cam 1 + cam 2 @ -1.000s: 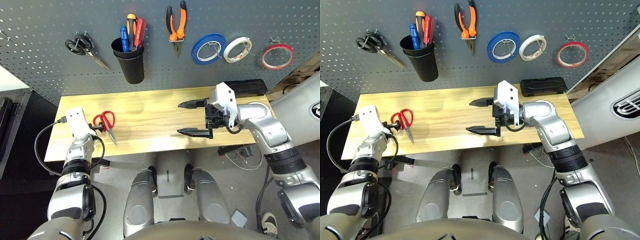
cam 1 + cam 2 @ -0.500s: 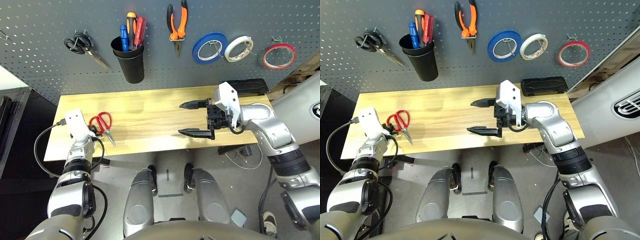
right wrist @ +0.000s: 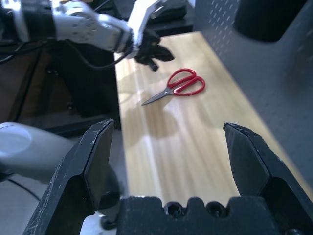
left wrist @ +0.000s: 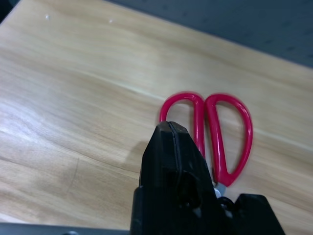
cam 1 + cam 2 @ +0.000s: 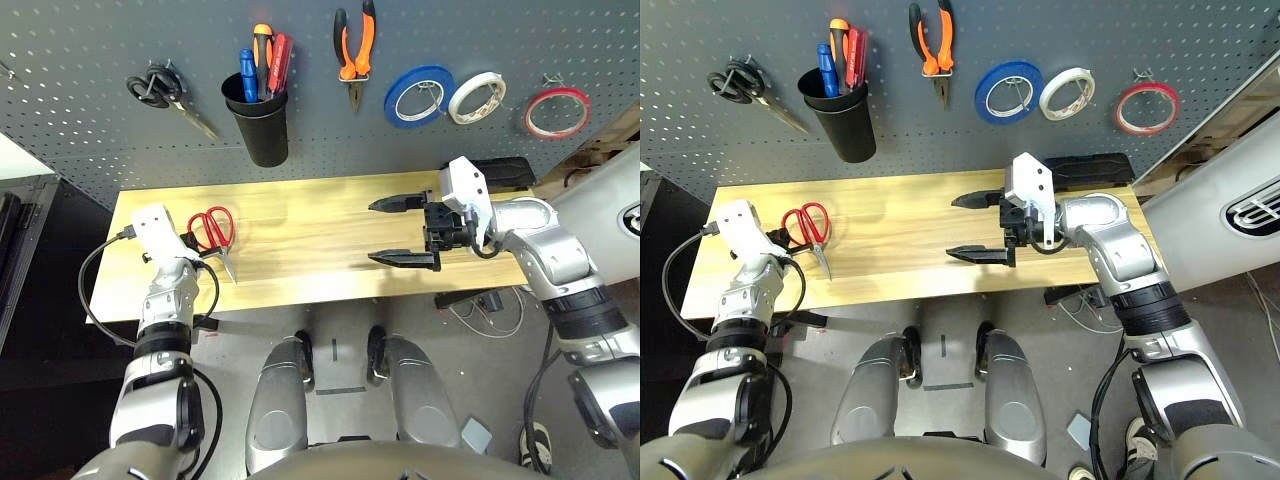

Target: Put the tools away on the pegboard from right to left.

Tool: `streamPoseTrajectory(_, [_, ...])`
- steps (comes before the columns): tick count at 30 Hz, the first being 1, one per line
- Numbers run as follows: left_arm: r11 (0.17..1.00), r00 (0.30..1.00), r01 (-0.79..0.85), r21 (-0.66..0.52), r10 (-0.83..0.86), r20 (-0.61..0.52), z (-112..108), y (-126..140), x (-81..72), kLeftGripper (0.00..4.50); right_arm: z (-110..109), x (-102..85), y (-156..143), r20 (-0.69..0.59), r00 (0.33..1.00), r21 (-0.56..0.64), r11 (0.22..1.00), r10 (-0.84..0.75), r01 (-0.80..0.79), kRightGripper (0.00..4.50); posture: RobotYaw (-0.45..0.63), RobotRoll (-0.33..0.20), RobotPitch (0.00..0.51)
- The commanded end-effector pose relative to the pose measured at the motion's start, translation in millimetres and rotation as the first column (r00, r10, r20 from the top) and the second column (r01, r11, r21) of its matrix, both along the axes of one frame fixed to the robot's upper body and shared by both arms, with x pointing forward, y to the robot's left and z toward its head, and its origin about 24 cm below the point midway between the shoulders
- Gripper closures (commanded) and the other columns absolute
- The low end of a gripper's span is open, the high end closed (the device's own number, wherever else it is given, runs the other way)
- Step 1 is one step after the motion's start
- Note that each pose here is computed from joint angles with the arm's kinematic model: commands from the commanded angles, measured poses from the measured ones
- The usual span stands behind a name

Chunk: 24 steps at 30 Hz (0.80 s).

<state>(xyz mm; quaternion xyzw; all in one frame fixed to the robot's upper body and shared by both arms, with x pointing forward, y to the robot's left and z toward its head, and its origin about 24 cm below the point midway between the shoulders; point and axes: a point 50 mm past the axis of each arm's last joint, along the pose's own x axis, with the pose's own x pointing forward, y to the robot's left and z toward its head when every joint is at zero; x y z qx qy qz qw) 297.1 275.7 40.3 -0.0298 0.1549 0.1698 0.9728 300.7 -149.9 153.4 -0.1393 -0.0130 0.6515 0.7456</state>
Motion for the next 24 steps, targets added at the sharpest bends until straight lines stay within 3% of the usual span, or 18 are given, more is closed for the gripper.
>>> streamPoseTrajectory(1, [1.0, 1.0, -0.01, -0.001, 0.01, 0.013, 9.9, -1.2, -10.9, 4.46, 4.0, 2.7, -12.3, 0.022, 1.0, 0.024, 1.0, -0.007, 0.006, 0.0, -0.02, 0.0, 0.164])
streamPoseTrajectory(8, [1.0, 1.0, 0.006, 0.018, -0.007, 0.016, 21.1, -2.4, -21.5, 4.46, 6.6, 10.6, -28.7, 0.035, 0.998, 0.026, 0.998, -0.049, 0.049, 0.0, 0.0, 0.0, 0.134])
streamPoseTrajectory(15, [1.0, 0.999, 0.025, 0.018, -0.025, -0.026, 17.9, 3.0, -9.3, 4.46, 5.4, 10.7, -28.9, 0.04, 0.998, 0.036, 0.998, -0.055, 0.053, 0.0, -0.02, 0.0, 0.126])
streamPoseTrajectory(18, [0.999, 0.997, 0.03, 0.01, -0.03, -0.072, 8.1, 3.7, -2.8, 3.81, 8.5, 5.4, -28.8, 0.038, 0.999, 0.052, 0.998, -0.025, 0.023, 0.0, -0.04, 0.0, 0.124])
streamPoseTrajectory(24, [0.999, 0.99, 0.054, 0.003, -0.053, -0.132, -9.2, 1.8, 7.8, 1.57, 16.1, -4.7, -28.8, 0.033, 0.999, 0.072, 0.997, 0.003, -0.005, 0.0, -0.08, 0.0, 0.144])
